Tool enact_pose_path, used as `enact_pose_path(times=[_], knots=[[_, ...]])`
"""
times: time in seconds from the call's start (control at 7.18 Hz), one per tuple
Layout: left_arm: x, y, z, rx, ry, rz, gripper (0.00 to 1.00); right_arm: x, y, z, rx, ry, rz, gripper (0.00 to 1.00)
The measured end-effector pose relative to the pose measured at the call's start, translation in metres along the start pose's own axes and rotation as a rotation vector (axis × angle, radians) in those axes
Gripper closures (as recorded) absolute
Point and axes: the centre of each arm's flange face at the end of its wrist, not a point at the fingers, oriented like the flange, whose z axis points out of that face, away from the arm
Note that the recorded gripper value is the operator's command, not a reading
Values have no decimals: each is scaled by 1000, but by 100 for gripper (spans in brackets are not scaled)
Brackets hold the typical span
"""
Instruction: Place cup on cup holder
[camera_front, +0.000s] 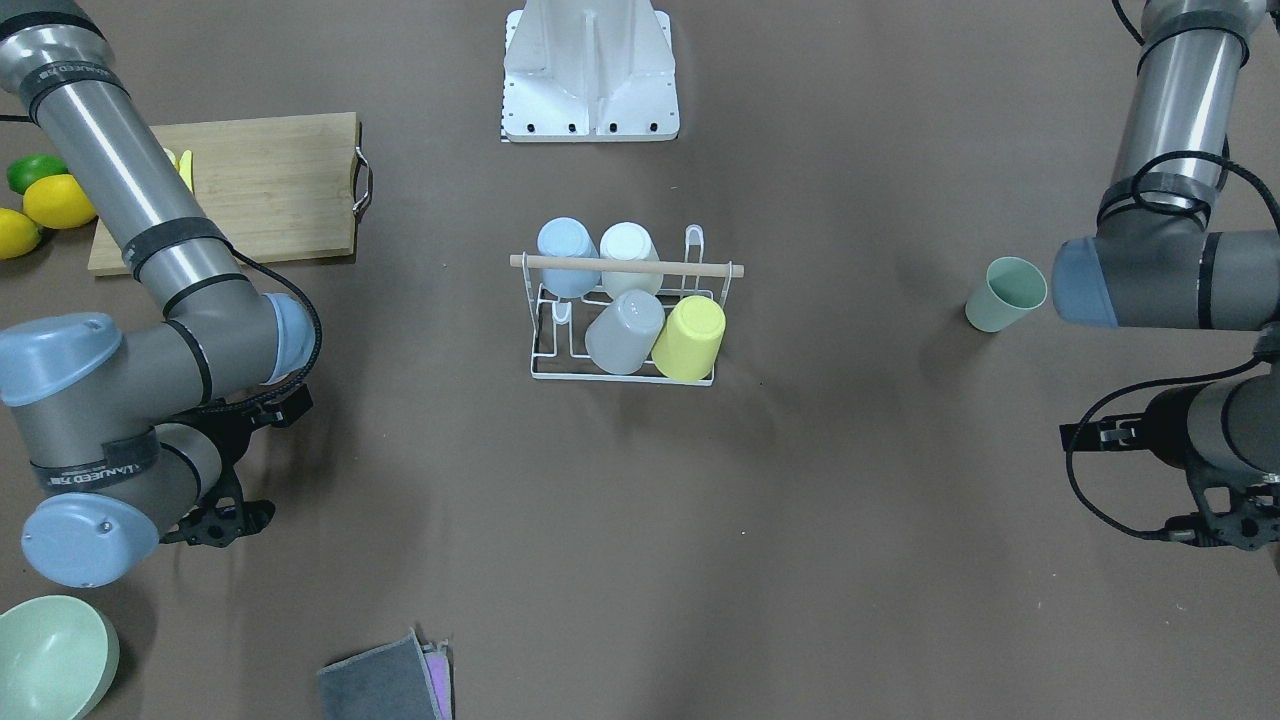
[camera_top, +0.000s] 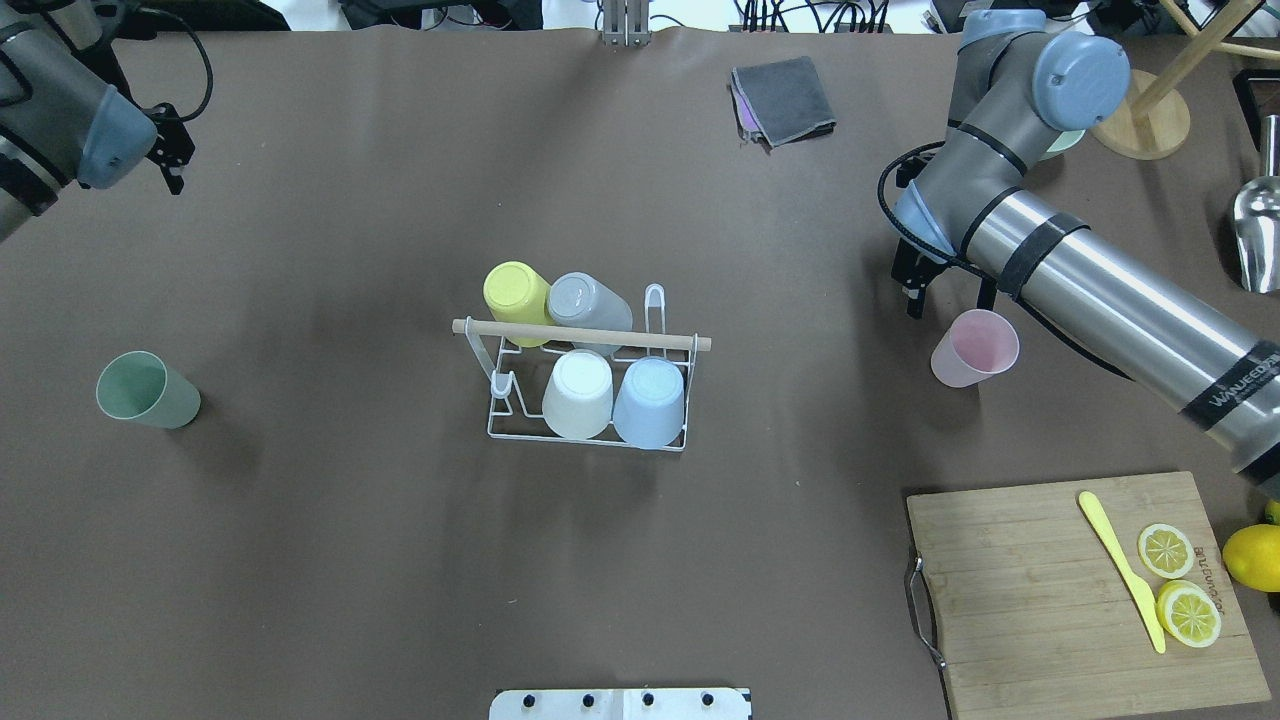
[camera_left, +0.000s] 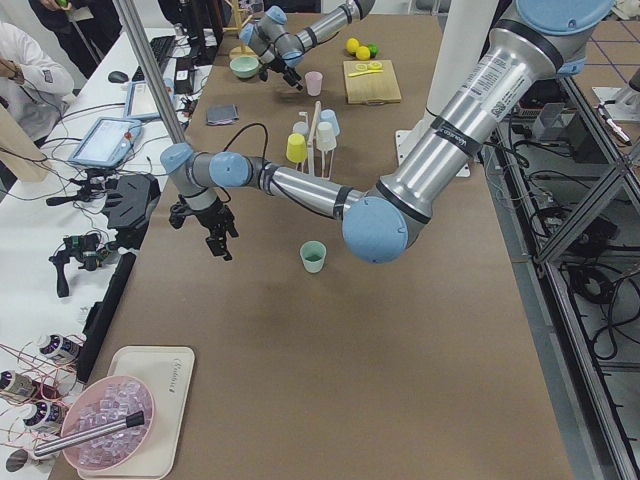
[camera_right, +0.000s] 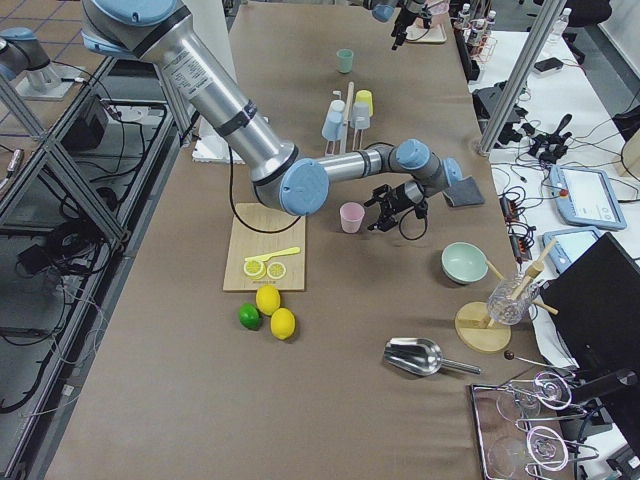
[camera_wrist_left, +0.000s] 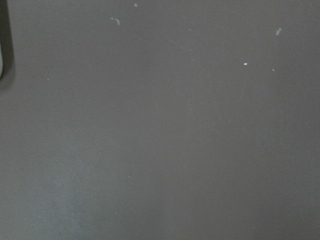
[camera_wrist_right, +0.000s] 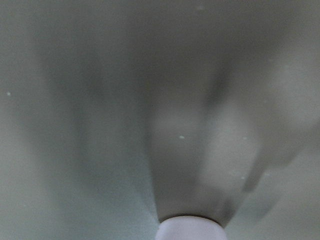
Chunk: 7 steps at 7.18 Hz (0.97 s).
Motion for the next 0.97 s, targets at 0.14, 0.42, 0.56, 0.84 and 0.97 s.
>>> enact_pose_path(times=[0.14, 0.42, 0.56, 0.84, 0.97], knots=[[7, 5, 7, -54, 39, -5, 2, -8, -3, 11, -23, 16, 1, 0], [23, 15, 31, -148, 44, -10, 2, -12, -5, 23, -46, 38, 4, 0], [28, 19, 43, -176, 36, -10, 2, -11, -6, 25, -50, 46, 5, 0], [31, 29, 73, -229, 12, -13, 2, -9, -5, 26, -55, 58, 9, 0], [31, 35, 89, -255, -2, -15, 2, -9, -4, 26, -59, 60, 15, 0]])
